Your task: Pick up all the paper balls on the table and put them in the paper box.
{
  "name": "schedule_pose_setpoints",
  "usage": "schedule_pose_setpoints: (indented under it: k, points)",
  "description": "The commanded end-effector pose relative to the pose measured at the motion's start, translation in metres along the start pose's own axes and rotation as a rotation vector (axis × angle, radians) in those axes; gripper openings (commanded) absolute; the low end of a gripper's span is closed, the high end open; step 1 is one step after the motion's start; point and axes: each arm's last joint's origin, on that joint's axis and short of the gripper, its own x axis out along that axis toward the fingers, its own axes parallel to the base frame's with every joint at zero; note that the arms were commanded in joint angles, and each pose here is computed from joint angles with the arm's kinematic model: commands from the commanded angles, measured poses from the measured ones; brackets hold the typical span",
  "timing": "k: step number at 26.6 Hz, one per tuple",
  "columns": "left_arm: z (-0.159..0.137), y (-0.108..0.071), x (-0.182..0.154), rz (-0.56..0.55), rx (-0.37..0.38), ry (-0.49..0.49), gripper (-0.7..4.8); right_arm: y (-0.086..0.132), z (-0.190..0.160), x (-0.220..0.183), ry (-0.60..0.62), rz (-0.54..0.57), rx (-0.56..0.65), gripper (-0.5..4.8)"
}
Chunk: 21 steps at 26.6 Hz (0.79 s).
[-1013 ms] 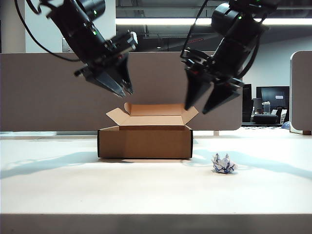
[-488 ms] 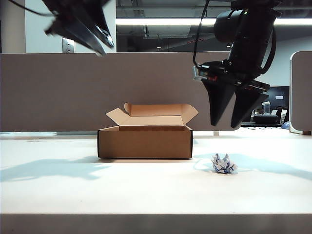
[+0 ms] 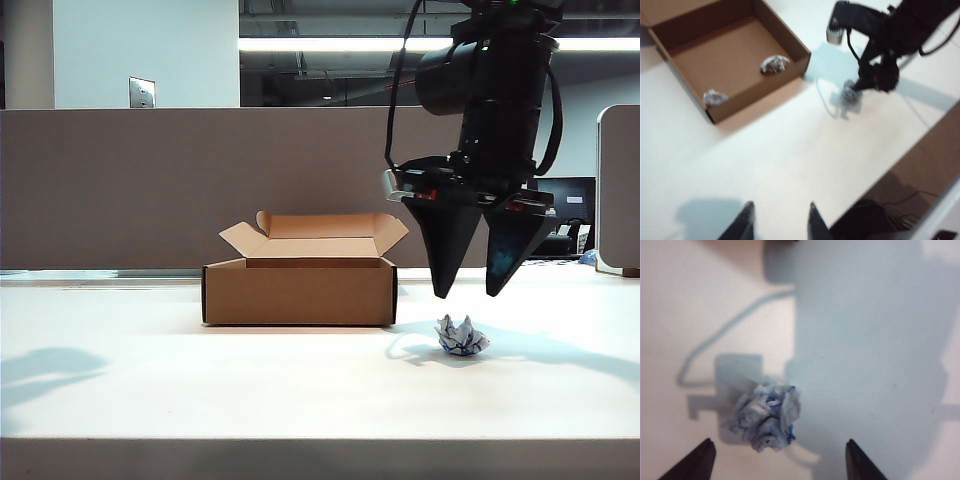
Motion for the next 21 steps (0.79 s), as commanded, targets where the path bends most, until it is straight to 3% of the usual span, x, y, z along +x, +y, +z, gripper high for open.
schedule_pose_setpoints:
  k: [1, 8, 16, 18, 21]
  points:
    - [-0.006, -0.006, -0.017, 0.006, -0.013, -0.032, 1.29, 0.001, 0.001, -0.002, -0.015, -0.002, 0.003, 3.61]
    - [-0.014, -0.017, -0.044, 0.016, -0.001, -0.12, 1.29, 0.001, 0.001, 0.008, 0.028, 0.017, 0.021, 3.61]
    - [-0.017, -0.019, -0.049, 0.016, -0.019, -0.131, 1.29, 0.0, 0.0, 0.024, 0.091, 0.028, 0.038, 3.58]
    - [-0.017, -0.019, -0.049, 0.017, -0.019, -0.131, 1.29, 0.0, 0.0, 0.028, 0.1, 0.045, 0.041, 3.18]
    - [-0.017, -0.019, -0.049, 0.017, -0.019, -0.131, 1.29, 0.002, 0.001, 0.033, 0.113, 0.057, 0.037, 3.05]
